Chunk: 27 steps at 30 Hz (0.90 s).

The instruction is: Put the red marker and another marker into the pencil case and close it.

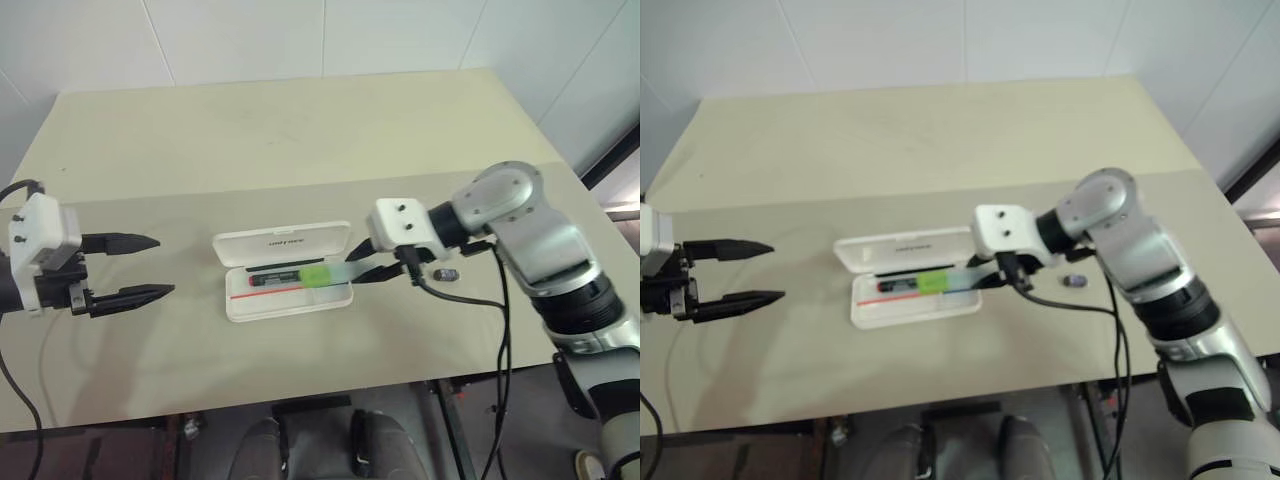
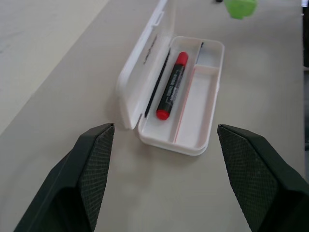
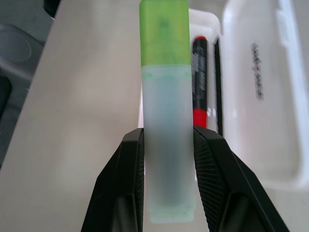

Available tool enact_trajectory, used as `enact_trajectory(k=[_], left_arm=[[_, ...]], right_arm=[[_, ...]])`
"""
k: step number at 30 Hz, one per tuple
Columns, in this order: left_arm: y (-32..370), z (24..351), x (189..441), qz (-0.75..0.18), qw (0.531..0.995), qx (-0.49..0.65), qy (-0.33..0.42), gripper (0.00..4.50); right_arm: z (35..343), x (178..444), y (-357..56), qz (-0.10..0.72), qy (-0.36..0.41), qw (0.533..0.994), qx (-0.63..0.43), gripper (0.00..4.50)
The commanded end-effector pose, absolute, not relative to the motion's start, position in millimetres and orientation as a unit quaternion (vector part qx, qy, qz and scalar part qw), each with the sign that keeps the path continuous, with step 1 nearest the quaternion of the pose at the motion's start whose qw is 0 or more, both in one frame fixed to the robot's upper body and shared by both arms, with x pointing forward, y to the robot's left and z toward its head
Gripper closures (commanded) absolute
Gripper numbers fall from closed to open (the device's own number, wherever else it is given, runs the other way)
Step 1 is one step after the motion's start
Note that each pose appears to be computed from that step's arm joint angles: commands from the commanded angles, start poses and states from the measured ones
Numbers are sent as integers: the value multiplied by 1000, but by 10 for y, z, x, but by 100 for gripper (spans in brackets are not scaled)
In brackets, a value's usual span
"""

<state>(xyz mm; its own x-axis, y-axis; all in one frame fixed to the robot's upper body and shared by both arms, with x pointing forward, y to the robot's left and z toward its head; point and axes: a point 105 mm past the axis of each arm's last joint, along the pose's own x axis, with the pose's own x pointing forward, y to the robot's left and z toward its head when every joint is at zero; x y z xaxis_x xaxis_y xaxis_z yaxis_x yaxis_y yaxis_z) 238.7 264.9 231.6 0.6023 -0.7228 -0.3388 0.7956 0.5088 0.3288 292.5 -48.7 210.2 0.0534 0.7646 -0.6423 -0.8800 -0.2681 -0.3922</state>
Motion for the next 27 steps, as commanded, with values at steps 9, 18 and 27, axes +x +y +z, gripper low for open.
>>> enact_trajectory(k=[9,18,27], left_arm=[[2704,2422,2392,-435,861,259,38,85],[2585,2519,2237,-487,836,247,62,85],[2645,2545,2248,-475,840,252,64,85]], right_arm=[[2074,2836,113,697,27,595,-399,339],[2041,2917,312,692,23,608,-388,339],[1954,2864,479,703,21,601,-379,339]])
